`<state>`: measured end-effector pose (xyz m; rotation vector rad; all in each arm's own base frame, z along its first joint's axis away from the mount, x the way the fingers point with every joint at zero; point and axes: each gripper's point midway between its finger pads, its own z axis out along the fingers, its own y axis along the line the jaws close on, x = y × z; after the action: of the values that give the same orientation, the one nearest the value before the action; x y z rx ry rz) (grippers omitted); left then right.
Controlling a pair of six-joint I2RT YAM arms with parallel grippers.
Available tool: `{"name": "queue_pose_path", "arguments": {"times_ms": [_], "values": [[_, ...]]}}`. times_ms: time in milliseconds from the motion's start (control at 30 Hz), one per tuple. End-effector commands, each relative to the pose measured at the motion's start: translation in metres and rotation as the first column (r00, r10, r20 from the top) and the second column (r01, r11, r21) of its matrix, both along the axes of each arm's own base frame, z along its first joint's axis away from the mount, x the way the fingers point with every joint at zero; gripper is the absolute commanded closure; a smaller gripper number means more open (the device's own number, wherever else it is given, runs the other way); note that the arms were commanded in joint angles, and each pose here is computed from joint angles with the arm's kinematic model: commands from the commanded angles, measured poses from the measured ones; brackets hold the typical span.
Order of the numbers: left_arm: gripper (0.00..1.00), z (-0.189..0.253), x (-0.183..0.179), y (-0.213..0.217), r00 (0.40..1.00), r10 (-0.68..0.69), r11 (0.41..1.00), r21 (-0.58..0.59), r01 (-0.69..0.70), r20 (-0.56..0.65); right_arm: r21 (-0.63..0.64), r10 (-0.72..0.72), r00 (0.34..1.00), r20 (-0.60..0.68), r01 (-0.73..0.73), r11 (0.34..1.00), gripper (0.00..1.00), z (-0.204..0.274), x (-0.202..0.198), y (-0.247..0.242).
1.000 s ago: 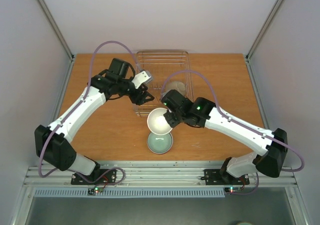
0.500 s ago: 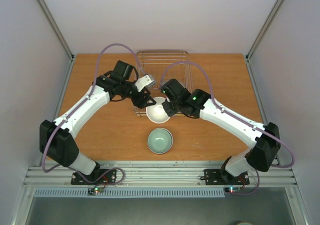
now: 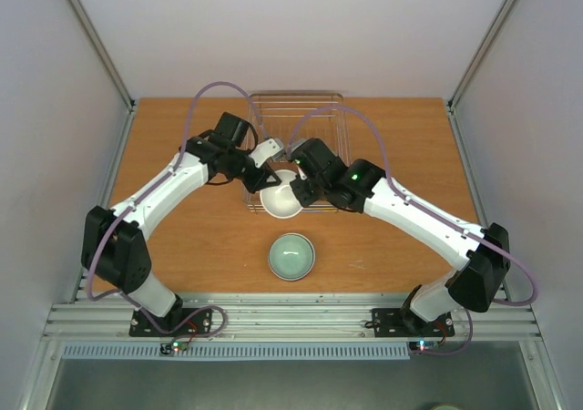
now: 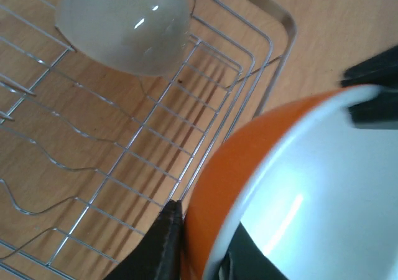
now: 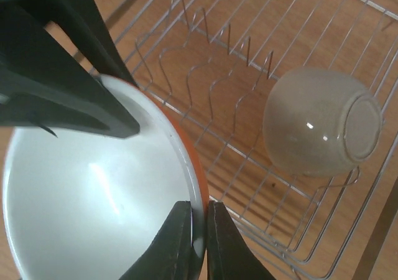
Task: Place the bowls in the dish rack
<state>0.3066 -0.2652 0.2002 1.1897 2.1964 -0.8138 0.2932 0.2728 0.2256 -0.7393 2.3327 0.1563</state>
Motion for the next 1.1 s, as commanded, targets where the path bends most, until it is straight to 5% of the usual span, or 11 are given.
{"name": "queue_pose_path", "arguments": {"times_ms": [0,367,433,633,833,1067], "values": [[0.93,-0.003,-0.008,-0.01,0.999,-0.053,0.998,-0.028,0.052,-0.013,0.048,-0.014,0.996,0.083,0.01,0.999,0.99,0.028,0.012,0.002],[1.0,-0.006,-0.011,-0.012,0.998,-0.069,0.997,-0.033,0.068,-0.015,0.054,-0.037,0.994,0.104,0.031,0.998,0.97,0.028,0.014,-0.003],[0.99,-0.004,-0.012,-0.014,0.997,-0.074,0.996,-0.048,0.074,-0.003,0.08,-0.061,0.989,0.136,0.05,0.996,0.88,0.035,0.015,-0.007],[1.0,0.018,-0.02,-0.02,0.996,-0.089,0.986,-0.141,0.091,0.022,0.218,-0.123,0.979,0.162,0.086,0.972,0.37,0.052,0.004,-0.027],[1.0,0.017,-0.019,-0.028,0.996,-0.093,0.975,-0.202,0.088,-0.013,0.347,-0.213,0.975,0.068,0.177,0.921,0.31,0.047,-0.002,-0.045],[1.0,0.017,-0.016,-0.031,0.995,-0.093,0.975,-0.204,0.087,-0.021,0.578,-0.082,0.993,-0.089,0.119,0.807,0.16,0.046,-0.034,-0.026]]}}
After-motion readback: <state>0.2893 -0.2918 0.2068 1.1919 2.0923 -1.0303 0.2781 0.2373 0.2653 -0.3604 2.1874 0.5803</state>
